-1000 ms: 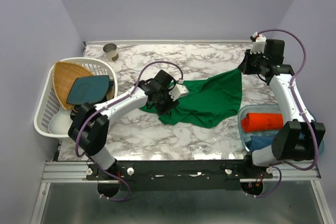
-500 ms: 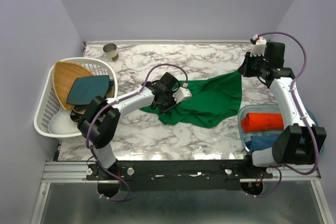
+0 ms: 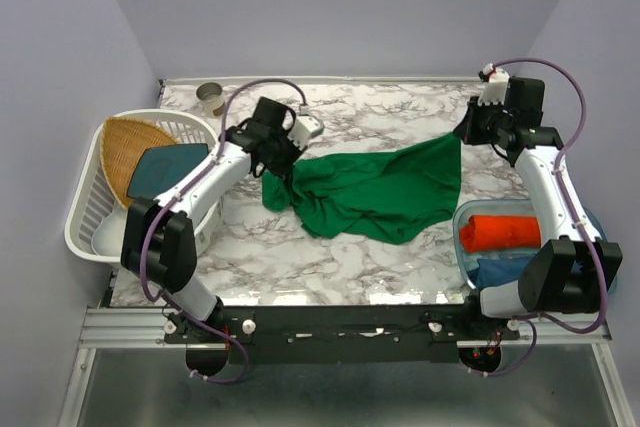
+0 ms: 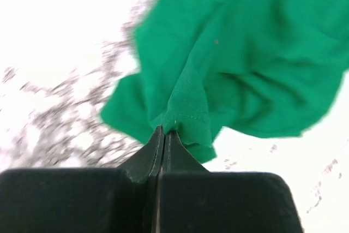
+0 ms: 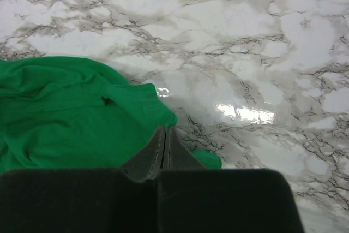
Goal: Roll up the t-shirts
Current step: Flatten out the T-shirt at the center of the board.
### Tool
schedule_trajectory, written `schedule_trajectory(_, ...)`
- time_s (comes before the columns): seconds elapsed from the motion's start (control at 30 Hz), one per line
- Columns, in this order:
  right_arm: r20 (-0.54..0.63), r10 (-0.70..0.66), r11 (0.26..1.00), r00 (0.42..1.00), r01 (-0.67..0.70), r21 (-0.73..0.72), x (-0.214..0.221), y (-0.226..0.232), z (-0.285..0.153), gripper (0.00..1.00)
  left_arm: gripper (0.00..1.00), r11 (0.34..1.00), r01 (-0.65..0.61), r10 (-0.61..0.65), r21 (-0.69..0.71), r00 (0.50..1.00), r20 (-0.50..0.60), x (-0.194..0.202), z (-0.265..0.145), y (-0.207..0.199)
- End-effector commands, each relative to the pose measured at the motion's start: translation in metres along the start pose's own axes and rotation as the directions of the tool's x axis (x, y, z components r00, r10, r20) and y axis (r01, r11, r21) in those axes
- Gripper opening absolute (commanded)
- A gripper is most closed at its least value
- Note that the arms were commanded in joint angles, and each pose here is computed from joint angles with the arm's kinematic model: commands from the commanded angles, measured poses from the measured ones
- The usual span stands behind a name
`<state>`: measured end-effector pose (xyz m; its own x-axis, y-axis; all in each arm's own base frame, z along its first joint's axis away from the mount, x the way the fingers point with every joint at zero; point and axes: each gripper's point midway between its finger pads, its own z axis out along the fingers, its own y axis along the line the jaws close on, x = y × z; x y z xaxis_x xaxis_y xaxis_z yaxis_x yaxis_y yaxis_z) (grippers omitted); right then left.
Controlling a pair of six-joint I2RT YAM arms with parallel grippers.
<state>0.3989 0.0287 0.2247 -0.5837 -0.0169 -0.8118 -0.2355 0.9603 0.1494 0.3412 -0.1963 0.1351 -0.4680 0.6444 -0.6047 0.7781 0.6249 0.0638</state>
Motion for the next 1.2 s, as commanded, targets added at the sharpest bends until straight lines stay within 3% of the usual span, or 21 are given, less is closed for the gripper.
schedule_trajectory(0.0, 0.028, 0.026, 1.000, 0.999, -0.026, 0.013, -0.018, -0.008, 0.006, 0.00, 0.00, 0.978, 0.207, -0.207, -0.038, 0.978, -0.002, 0.004, 0.004, 0.039)
schedule_trajectory(0.23, 0.004, 0.031, 1.000, 1.000, -0.031, 0.000, -0.025, -0.014, 0.028, 0.01, 0.04, 0.928, 0.243, -0.270, -0.284, 0.961, -0.061, -0.003, 0.044, 0.138)
schedule_trajectory(0.27, 0.004, 0.034, 0.999, 0.999, -0.034, -0.005, -0.026, -0.014, 0.029, 0.00, 0.04, 0.917, 0.254, -0.272, -0.309, 0.962, -0.015, -0.020, 0.038, 0.156)
schedule_trajectory(0.37, 0.001, 0.035, 0.999, 0.999, -0.035, -0.013, -0.027, -0.013, 0.031, 0.00, 0.19, 0.877, 0.236, -0.259, -0.417, 0.966, 0.001, -0.027, 0.035, 0.192)
schedule_trajectory(0.4, -0.001, 0.037, 0.999, 0.999, -0.037, -0.011, -0.026, -0.014, 0.032, 0.00, 0.34, 0.865, 0.238, -0.269, -0.442, 0.963, -0.008, -0.024, 0.032, 0.199)
schedule_trajectory(0.47, -0.002, 0.034, 0.999, 0.999, -0.034, -0.011, -0.026, -0.013, 0.031, 0.00, 0.43, 0.852, 0.250, -0.289, -0.460, 0.957, -0.014, -0.025, 0.027, 0.207)
schedule_trajectory(0.53, -0.006, 0.036, 0.999, 0.999, -0.036, -0.011, -0.022, -0.013, 0.031, 0.00, 0.48, 0.868, 0.285, -0.320, -0.408, 0.947, -0.020, -0.022, 0.022, 0.198)
schedule_trajectory(0.73, -0.006, 0.048, 0.999, 0.999, -0.048, -0.023, -0.016, -0.010, 0.030, 0.00, 0.52, 0.894, 0.382, -0.393, -0.235, 0.920, -0.001, -0.018, 0.002, 0.145)
schedule_trajectory(0.87, -0.023, 0.051, 0.998, 0.998, -0.052, -0.024, -0.013, -0.010, 0.032, 0.00, 0.57, 0.873, 0.459, -0.476, -0.161, 0.875, -0.087, 0.013, 0.015, 0.112)
schedule_trajectory(0.97, -0.027, 0.045, 0.999, 0.999, -0.046, -0.023, -0.014, -0.011, 0.033, 0.00, 0.61, 0.852, 0.496, -0.517, -0.166, 0.848, -0.121, 0.025, 0.024, 0.107)
schedule_trajectory(1.17, -0.032, 0.047, 0.999, 0.998, -0.047, -0.018, -0.014, -0.013, 0.035, 0.00, 0.56, 0.846, 0.505, -0.529, -0.173, 0.836, -0.145, 0.028, 0.045, 0.116)
